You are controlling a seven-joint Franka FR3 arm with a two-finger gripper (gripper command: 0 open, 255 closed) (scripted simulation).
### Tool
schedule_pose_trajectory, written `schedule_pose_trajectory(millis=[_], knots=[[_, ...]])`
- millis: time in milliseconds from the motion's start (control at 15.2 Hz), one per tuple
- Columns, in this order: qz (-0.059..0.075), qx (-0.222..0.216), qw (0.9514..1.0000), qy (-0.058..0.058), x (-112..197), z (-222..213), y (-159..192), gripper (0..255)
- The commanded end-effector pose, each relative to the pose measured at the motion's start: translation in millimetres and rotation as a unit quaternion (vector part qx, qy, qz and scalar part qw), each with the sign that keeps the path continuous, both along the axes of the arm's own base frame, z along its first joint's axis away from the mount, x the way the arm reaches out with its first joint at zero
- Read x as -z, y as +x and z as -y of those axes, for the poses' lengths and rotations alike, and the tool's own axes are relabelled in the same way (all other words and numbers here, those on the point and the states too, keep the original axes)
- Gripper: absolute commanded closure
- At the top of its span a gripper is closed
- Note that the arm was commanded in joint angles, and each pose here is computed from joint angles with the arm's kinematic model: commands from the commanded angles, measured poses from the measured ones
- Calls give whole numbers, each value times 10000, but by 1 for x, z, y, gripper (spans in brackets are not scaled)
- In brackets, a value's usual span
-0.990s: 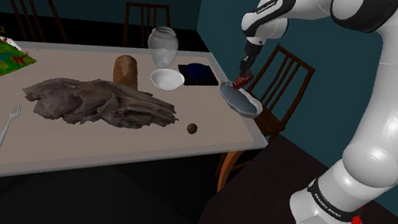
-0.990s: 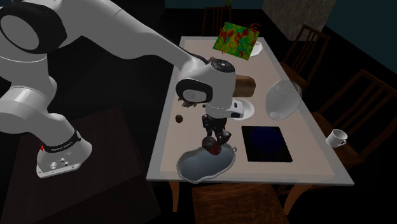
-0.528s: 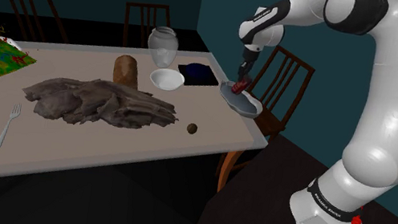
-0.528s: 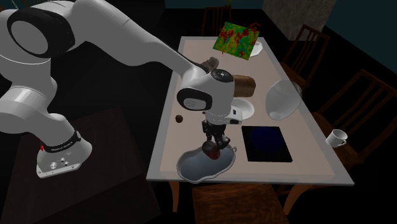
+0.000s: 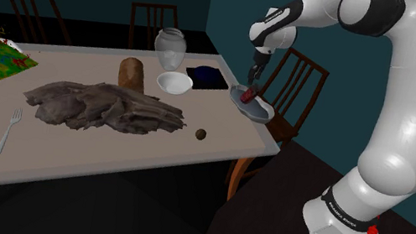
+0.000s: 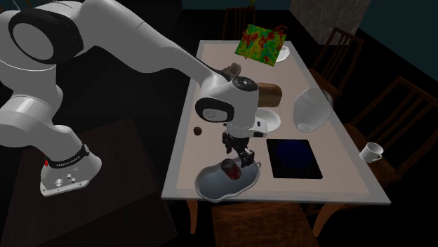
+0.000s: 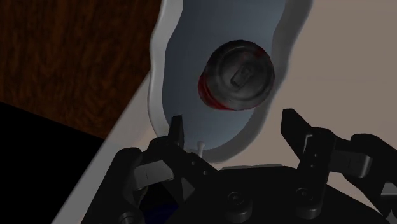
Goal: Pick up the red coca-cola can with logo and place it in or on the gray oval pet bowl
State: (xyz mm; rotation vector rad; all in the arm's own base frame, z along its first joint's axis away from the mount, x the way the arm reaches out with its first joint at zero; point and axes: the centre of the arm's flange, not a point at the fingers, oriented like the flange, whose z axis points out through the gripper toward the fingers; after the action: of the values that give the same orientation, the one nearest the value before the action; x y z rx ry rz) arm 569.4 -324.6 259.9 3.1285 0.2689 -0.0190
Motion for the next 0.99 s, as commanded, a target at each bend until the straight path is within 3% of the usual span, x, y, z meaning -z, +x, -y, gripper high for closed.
schedule_pose_trajectory(millis=[0,198,462,924], knots=[[1,0,10000,0,0,0,0,0],[1,0,10000,0,0,0,0,0],[1,0,10000,0,-50,0,1,0],[1,0,10000,0,-50,0,1,0]])
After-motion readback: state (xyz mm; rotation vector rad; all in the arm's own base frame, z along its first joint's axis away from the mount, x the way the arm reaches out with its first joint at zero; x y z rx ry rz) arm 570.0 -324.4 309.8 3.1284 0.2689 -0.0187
